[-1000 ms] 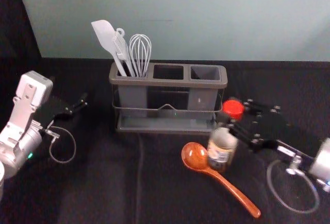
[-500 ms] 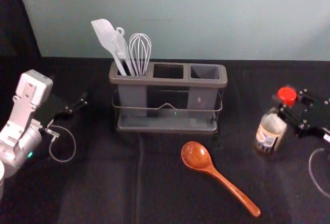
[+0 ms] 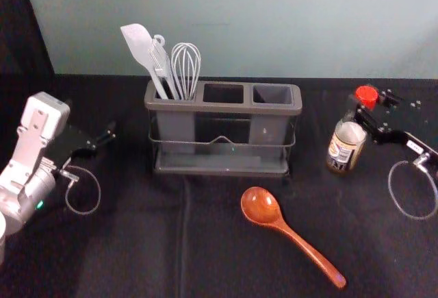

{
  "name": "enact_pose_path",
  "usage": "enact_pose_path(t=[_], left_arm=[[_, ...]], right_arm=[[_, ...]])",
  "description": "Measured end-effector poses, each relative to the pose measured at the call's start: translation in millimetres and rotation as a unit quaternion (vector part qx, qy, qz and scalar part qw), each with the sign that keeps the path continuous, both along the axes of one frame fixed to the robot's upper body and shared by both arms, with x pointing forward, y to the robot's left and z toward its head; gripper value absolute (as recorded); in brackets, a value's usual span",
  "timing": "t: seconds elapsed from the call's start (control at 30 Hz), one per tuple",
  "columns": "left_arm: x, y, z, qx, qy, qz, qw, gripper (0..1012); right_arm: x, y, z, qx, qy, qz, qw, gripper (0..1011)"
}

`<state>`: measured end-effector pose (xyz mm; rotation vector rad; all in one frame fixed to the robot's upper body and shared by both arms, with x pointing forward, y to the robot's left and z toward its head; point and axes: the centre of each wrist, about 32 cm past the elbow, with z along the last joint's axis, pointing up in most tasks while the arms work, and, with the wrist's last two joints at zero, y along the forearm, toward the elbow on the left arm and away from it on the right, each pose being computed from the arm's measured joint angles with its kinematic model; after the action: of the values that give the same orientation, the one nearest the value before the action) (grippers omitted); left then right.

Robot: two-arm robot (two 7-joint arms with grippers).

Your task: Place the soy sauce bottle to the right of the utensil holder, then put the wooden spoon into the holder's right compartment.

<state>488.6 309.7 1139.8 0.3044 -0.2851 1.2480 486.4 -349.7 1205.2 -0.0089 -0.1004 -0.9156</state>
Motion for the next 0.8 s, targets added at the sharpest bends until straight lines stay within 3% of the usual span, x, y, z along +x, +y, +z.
enact_pose_path(t=[0.23, 0.4, 0.8], left_arm=[[0.0, 0.0, 0.0, 0.0, 0.0, 0.0, 1.0, 1005], [0.0, 0.0, 0.0, 0.0, 0.0, 0.0, 1.0, 1005], [0.0, 0.0, 0.0, 0.0, 0.0, 0.0, 1.0, 1005]], right_arm=[[25.2, 10.2, -3.4, -0.001, 0.006, 0.003, 1.0, 393], [36.0, 17.0, -6.6, 0.0, 0.01, 0.003, 0.9999, 393], [46.6, 24.3, -16.4, 0.004, 0.014, 0.006, 0.9999, 393]])
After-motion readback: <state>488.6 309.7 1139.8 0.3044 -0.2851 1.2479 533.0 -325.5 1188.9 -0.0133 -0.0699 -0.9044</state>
